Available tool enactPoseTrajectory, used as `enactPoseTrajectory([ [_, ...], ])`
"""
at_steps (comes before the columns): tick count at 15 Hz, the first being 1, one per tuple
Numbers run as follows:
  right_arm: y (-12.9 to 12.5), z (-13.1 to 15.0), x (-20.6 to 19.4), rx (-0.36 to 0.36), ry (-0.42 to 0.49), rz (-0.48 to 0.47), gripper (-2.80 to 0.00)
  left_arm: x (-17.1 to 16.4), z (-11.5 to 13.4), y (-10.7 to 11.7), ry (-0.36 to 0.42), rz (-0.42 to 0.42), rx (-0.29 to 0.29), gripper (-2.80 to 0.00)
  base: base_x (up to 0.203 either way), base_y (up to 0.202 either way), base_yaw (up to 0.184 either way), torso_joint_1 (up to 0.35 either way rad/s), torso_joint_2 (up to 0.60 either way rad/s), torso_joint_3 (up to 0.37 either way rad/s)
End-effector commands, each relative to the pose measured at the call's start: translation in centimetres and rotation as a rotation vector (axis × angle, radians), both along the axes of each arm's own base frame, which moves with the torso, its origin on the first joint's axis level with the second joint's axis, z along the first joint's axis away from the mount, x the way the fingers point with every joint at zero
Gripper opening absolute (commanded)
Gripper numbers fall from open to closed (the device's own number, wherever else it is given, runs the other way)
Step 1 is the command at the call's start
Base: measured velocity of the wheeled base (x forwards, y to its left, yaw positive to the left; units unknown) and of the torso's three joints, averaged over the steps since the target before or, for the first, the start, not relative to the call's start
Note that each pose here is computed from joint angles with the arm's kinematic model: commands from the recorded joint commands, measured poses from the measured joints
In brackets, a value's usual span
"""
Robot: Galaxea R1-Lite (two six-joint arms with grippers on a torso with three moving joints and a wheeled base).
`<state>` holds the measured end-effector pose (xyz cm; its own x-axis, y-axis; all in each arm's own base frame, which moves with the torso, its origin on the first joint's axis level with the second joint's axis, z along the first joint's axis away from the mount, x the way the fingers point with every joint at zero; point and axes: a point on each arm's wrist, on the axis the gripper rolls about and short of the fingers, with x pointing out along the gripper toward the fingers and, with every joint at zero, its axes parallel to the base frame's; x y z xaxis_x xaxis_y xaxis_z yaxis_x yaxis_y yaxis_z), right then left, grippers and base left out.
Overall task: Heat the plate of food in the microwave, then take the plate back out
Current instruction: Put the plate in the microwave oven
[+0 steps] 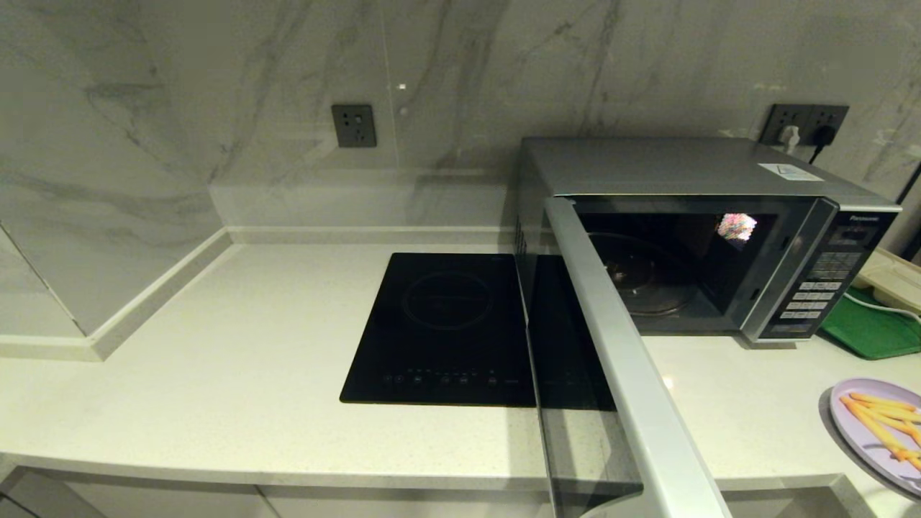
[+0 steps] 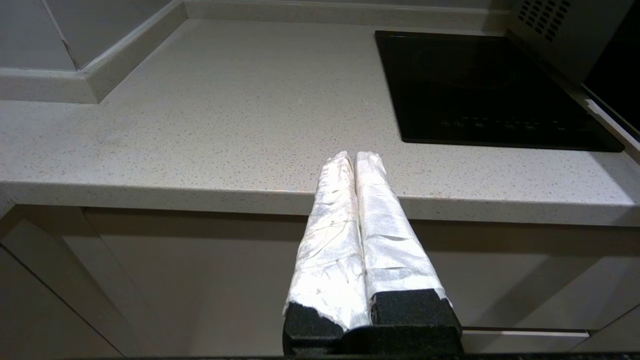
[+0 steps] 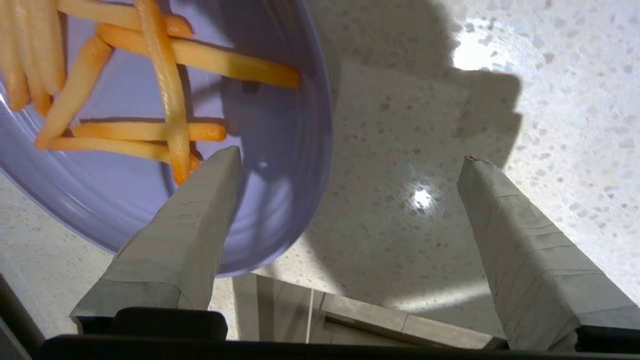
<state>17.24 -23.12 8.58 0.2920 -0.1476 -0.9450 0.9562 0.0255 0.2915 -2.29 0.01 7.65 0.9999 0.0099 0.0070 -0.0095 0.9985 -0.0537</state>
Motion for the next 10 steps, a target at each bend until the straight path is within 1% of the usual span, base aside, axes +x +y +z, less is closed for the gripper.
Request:
enactPoseTrajectory([
  [1,-0.3,-0.6,0.2,0.003,-0.004,-0.003,0.00,0.0,0.0,0.0,-0.001,0.001,0.000,-2.80,0.000,0.000,0.000,0.000,0.00,0.000],
  [5,-0.2,-0.7,0.6,0.000,-0.005,0.008,0.00,0.0,0.0,0.0,-0.001,0.001,0.000,-2.80,0.000,0.000,0.000,0.000,0.00,0.000],
  [10,-0.2,-1.6,0.7,0.022,0.022,0.009,0.00,0.0,0.0,0.0,-0.001,0.001,-0.001,-2.80,0.000,0.000,0.000,0.000,0.00,0.000],
])
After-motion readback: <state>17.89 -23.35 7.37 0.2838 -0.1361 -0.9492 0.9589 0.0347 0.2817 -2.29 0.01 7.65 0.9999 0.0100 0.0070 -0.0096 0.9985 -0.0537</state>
